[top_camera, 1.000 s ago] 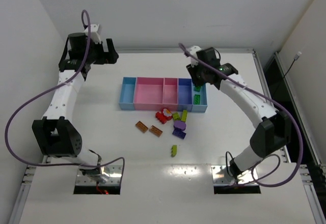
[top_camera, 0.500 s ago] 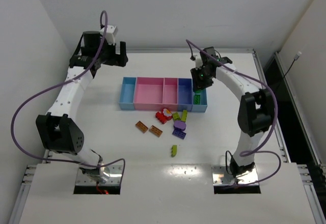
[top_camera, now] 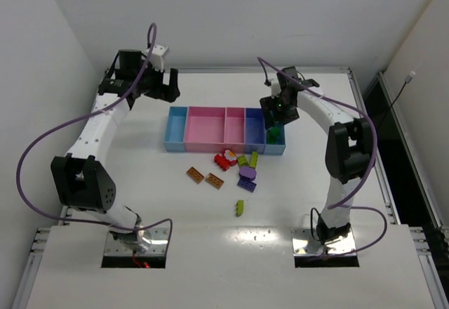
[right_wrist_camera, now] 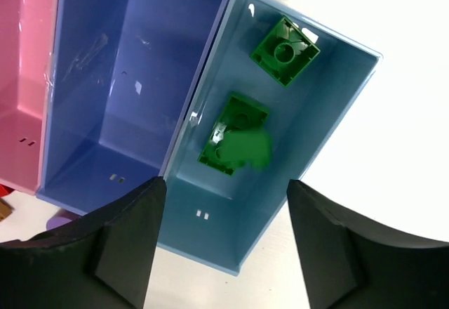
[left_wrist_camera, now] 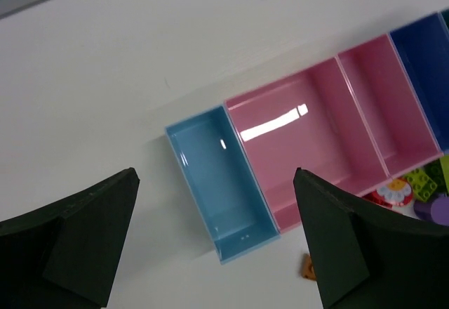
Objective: Sort the legos into containers by color
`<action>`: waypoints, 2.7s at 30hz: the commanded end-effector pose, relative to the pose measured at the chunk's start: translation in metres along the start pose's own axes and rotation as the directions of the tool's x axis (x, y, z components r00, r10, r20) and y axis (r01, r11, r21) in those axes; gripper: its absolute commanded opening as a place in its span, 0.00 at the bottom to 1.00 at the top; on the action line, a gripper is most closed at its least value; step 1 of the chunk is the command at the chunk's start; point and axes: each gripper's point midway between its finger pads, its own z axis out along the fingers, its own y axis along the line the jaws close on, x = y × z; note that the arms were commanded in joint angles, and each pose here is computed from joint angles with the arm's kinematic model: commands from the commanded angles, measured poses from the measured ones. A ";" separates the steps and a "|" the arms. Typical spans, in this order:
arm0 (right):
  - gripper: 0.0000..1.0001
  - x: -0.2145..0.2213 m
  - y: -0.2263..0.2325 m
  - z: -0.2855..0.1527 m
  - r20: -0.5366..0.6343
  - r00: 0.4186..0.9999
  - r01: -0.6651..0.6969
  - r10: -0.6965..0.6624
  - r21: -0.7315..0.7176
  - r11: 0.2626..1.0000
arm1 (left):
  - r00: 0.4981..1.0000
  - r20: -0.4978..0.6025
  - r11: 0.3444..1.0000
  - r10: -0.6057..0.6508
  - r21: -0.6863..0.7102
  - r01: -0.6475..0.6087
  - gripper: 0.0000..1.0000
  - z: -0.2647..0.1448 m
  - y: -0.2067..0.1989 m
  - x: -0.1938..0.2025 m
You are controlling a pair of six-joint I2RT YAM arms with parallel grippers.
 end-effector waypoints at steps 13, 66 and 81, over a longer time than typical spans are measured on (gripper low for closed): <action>0.86 -0.068 0.024 -0.129 0.500 0.840 0.230 -0.210 0.021 0.973 | 0.777 -0.015 0.676 0.629 0.503 -0.538 1.00 -0.075 -0.125 0.107; 0.98 -0.037 -0.021 -0.142 0.345 0.928 0.183 -0.138 -0.101 0.978 | 0.260 0.258 -0.053 0.931 0.797 -0.601 0.30 0.024 -0.161 0.289; 0.96 -0.051 -0.010 -0.145 0.399 0.911 0.179 -0.100 -0.165 0.970 | 0.619 0.424 0.319 0.662 0.588 -0.743 0.00 -0.053 -0.249 0.072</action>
